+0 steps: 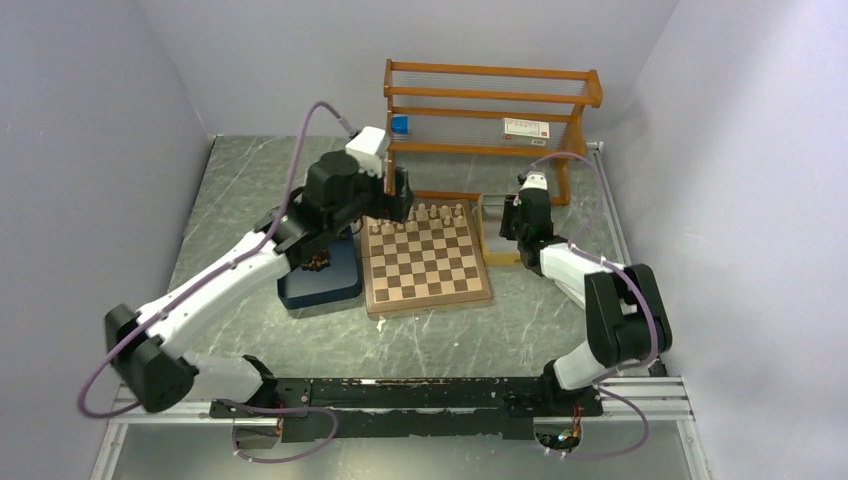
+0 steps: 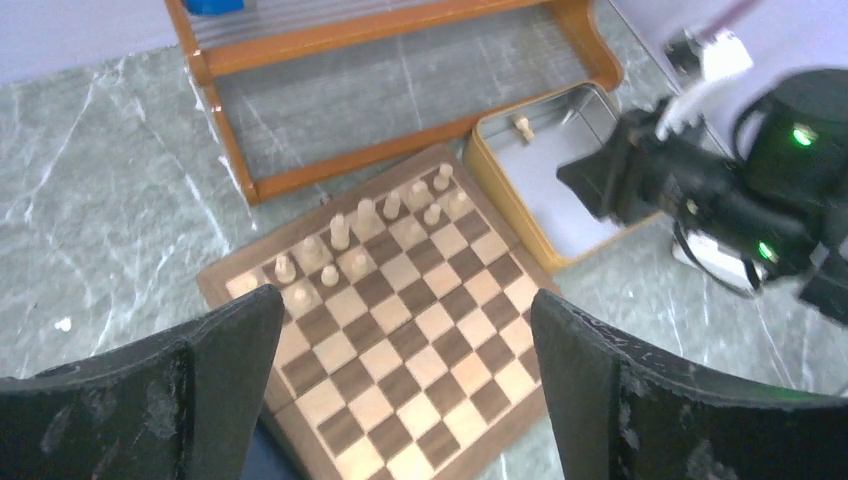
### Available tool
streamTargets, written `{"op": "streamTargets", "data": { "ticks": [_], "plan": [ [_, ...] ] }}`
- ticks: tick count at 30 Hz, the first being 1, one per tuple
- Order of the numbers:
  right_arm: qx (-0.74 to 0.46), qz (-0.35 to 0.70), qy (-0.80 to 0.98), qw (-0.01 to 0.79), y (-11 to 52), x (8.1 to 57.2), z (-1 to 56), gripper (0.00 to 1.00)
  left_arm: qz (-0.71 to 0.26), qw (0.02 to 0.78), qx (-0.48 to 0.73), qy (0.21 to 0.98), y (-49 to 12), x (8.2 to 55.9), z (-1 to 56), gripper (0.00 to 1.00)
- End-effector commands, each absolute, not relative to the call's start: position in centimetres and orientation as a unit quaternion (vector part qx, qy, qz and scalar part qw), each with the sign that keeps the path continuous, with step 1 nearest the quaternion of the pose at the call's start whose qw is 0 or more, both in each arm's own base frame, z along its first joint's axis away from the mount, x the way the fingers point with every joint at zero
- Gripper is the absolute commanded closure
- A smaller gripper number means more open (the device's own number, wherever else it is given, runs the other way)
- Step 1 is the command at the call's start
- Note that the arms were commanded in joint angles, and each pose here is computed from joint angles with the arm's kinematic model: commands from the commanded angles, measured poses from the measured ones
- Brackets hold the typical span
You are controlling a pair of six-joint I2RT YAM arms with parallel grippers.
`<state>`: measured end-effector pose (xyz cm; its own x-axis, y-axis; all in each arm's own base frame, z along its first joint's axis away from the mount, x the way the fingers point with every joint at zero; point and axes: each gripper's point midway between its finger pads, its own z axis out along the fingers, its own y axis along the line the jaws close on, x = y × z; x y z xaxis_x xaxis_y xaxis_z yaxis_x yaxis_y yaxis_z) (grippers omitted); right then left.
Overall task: Set up the chess pieces on the board
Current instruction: Pick up the chess piece from the storage box.
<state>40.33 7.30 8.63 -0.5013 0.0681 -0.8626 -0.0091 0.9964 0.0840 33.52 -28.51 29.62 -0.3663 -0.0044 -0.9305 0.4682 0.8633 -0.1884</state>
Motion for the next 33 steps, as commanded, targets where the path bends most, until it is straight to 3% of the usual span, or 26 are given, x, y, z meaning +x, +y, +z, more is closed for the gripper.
{"op": "streamTargets", "data": {
  "ticks": [1, 7, 13, 21, 33],
  "plan": [
    [0.006, 0.019, 0.857, 0.515, 6.3, 43.4, 8.7, 0.72, -0.208, 0.516, 0.172, 0.813, -25.4, 29.7, 27.6, 0.02],
    [0.004, 0.003, 0.859, 0.512, 4.8, 45.3, 7.1, 0.75, -0.142, 0.538, 0.173, 0.813, -20.4, 27.7, 25.8, 0.02],
    [0.008, -0.008, 0.868, 0.496, 4.1, 46.8, 6.0, 0.68, -0.093, 0.533, 0.181, 0.821, -18.1, 27.2, 24.3, 0.02],
    [-0.019, -0.011, 0.897, 0.441, 4.1, 47.9, 3.1, 0.61, -0.094, 0.529, 0.189, 0.822, -18.1, 26.9, 23.9, 0.02],
    [-0.031, -0.012, 0.917, 0.397, 4.1, 48.1, 0.6, 0.66, -0.096, 0.536, 0.184, 0.818, -17.9, 26.7, 24.3, 0.02]
  ]
}}
